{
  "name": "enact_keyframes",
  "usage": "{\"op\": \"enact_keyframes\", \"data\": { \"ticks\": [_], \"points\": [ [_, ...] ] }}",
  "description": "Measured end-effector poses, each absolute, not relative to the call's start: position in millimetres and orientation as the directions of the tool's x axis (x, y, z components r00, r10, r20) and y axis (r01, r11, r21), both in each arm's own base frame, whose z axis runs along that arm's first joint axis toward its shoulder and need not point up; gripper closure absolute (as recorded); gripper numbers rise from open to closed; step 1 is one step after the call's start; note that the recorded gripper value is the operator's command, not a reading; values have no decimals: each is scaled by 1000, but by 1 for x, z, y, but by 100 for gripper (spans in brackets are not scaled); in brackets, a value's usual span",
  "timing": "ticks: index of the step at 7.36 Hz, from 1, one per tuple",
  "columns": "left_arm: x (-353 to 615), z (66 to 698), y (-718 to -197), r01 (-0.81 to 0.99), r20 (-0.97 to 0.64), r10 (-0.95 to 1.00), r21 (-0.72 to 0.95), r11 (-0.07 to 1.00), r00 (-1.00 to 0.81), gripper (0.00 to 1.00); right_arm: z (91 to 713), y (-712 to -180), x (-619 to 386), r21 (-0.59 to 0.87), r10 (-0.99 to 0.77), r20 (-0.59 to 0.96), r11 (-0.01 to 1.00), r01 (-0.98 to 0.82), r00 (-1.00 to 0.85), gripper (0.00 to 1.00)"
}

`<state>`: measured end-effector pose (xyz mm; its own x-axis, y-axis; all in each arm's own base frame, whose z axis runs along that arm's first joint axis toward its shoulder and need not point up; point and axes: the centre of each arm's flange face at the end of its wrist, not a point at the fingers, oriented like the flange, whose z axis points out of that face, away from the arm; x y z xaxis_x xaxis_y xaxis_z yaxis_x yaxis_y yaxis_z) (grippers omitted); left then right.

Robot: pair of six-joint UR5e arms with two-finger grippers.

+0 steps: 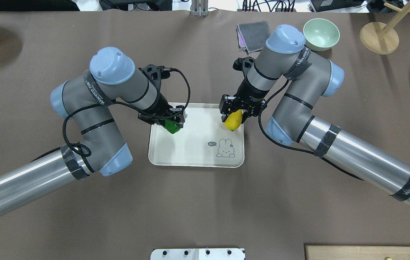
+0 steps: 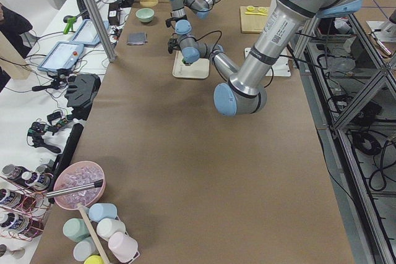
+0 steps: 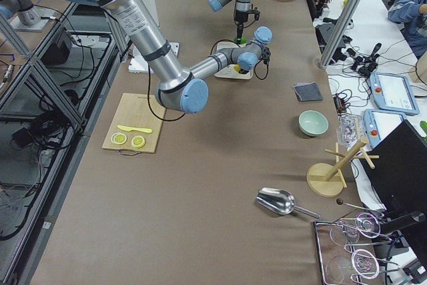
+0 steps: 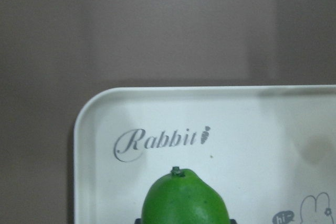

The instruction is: Place all lemons on tray

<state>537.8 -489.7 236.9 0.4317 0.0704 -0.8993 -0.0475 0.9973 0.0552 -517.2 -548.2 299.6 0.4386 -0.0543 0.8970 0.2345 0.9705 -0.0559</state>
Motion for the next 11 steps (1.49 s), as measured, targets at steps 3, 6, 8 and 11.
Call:
{"op": "enact_keyframes", "data": {
  "ticks": [3, 6, 8, 11],
  "points": [
    [540, 232, -483, -12, -895, 80, 83, 996, 438, 2, 302, -548, -518, -61, -52, 897, 969, 238, 439, 1],
    [466, 242, -506, 121, -867, 15, 86, 989, 499, 1, 303, -572, -485, -72, -29, 907, 973, 221, 421, 1],
    [379, 242, -547, 97, -760, 110, 222, 970, 641, 1, 320, -594, -438, -83, -6, 915, 976, 202, 404, 1],
    [225, 305, -584, 30, -595, 188, 336, 941, 781, 1, 372, -631, -336, -14, -45, 914, 990, 141, 404, 1]
  ]
}}
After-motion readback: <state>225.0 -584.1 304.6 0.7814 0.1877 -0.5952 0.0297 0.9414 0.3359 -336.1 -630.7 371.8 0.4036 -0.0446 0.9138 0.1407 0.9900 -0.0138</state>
